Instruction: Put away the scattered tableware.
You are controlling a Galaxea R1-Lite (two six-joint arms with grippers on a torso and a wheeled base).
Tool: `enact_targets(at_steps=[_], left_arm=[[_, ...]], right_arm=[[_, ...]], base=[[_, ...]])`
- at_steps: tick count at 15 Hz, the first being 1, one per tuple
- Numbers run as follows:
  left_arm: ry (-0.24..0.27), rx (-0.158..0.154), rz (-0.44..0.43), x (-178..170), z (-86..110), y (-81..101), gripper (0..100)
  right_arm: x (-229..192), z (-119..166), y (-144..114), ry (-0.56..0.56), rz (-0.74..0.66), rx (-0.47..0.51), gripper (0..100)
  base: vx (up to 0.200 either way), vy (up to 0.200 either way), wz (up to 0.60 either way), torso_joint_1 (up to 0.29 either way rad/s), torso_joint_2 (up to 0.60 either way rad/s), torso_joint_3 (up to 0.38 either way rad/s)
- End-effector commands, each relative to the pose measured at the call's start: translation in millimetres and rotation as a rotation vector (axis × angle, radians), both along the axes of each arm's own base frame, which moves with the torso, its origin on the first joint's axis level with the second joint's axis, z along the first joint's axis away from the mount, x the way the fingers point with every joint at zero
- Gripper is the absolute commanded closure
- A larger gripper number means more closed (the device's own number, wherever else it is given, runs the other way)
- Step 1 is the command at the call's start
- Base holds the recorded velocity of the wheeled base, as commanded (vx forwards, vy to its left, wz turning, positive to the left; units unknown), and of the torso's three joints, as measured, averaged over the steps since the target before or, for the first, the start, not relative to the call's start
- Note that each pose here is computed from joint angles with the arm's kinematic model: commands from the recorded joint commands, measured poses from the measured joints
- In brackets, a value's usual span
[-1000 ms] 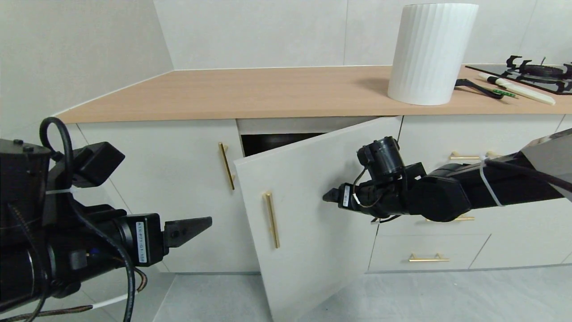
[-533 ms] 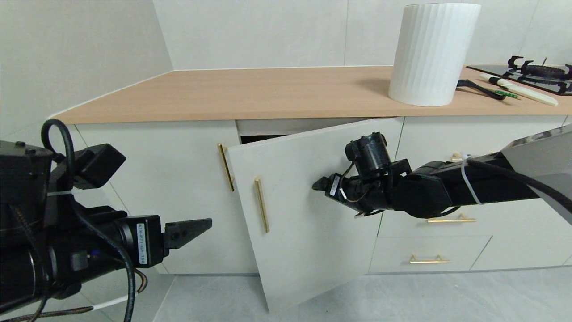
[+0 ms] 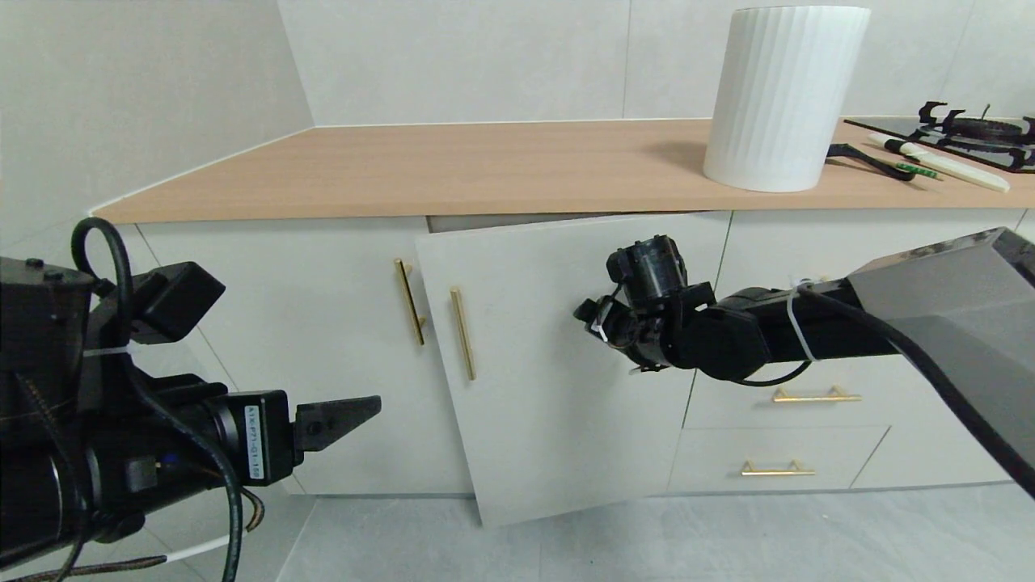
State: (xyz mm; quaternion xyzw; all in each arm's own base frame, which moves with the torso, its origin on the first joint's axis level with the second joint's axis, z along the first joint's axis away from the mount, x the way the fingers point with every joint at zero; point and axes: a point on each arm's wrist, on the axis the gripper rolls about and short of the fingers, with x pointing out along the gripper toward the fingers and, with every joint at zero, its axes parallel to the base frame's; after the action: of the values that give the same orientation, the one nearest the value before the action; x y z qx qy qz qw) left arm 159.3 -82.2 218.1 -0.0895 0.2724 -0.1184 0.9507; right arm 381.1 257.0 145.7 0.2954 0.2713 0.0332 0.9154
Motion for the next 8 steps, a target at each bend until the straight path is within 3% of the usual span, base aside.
enact_targets(at_steps=[1, 8], left_arm=[[0.008, 0.008, 0.001, 0.3, -2.7, -0.1, 0], [0.009, 0.009, -0.001, 0.5, -3.0, -0.3, 0]], right_arm=[[14.5, -10.8, -2.6, -0.006, -0.052, -0.017, 0], [24.6, -13.4, -8.2, -0.022, -0.103, -0.026, 0]], base=[[0.000, 0.000, 0.00, 0.000, 0.00, 0.000], [0.000, 0.000, 0.00, 0.000, 0.00, 0.000]])
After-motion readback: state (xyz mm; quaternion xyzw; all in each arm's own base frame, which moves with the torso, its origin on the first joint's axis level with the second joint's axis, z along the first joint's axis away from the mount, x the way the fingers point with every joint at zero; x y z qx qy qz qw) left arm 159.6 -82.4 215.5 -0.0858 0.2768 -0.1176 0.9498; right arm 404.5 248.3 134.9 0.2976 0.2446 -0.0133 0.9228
